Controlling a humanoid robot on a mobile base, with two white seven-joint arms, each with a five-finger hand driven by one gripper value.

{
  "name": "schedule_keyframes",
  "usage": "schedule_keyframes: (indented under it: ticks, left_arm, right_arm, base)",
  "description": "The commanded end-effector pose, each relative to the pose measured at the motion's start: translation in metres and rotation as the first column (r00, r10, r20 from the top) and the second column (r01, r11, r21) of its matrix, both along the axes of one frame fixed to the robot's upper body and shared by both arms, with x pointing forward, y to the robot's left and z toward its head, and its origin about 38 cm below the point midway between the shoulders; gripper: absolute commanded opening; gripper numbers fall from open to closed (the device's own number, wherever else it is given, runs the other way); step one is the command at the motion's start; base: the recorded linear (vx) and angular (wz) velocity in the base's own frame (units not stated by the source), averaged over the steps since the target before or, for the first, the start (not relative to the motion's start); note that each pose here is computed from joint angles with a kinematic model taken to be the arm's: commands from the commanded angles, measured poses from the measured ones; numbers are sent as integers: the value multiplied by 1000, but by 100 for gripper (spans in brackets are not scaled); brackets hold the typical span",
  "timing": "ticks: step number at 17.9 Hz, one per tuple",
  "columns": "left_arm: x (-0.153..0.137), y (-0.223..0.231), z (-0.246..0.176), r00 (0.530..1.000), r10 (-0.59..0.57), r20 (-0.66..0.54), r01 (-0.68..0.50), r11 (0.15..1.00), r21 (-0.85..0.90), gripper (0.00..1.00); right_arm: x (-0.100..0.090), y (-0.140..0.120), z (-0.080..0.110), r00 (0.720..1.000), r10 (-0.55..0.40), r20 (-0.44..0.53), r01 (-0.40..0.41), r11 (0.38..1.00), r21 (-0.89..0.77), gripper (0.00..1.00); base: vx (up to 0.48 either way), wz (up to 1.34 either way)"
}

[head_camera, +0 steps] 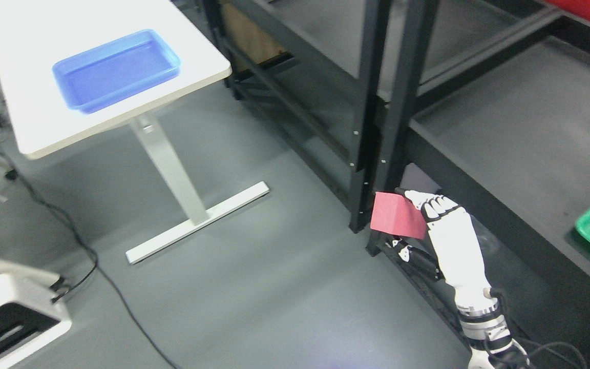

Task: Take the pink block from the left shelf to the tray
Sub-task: 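Turn and carry the pink block to the blue tray on the table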

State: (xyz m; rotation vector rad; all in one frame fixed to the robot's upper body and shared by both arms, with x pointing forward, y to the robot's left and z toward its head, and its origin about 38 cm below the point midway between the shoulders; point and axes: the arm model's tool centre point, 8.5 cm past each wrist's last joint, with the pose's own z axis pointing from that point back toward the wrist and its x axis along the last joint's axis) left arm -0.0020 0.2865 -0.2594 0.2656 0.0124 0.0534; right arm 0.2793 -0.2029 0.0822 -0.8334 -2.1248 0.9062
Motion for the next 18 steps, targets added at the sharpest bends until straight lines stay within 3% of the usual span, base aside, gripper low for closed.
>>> schedule_keyframes:
  ticks: [1, 8, 18]
  left_arm:
    - [25, 11, 1, 999, -4, 47, 4, 1000, 17, 100]
    - [25, 11, 1, 999, -4, 47, 4, 1000, 17, 100]
    - [25, 11, 1, 999, -4, 47, 4, 1000, 17, 100]
  right_arm:
    - [-2, 2, 0, 1000, 26, 6, -26, 1000, 4, 5]
    - [-3, 8, 1, 999, 51, 11, -51, 999, 8, 6]
    - [-3, 11, 0, 998, 63, 2, -63, 998, 2, 6]
  base:
    - [-118, 1157]
    - [-22, 857]
    - [134, 349]
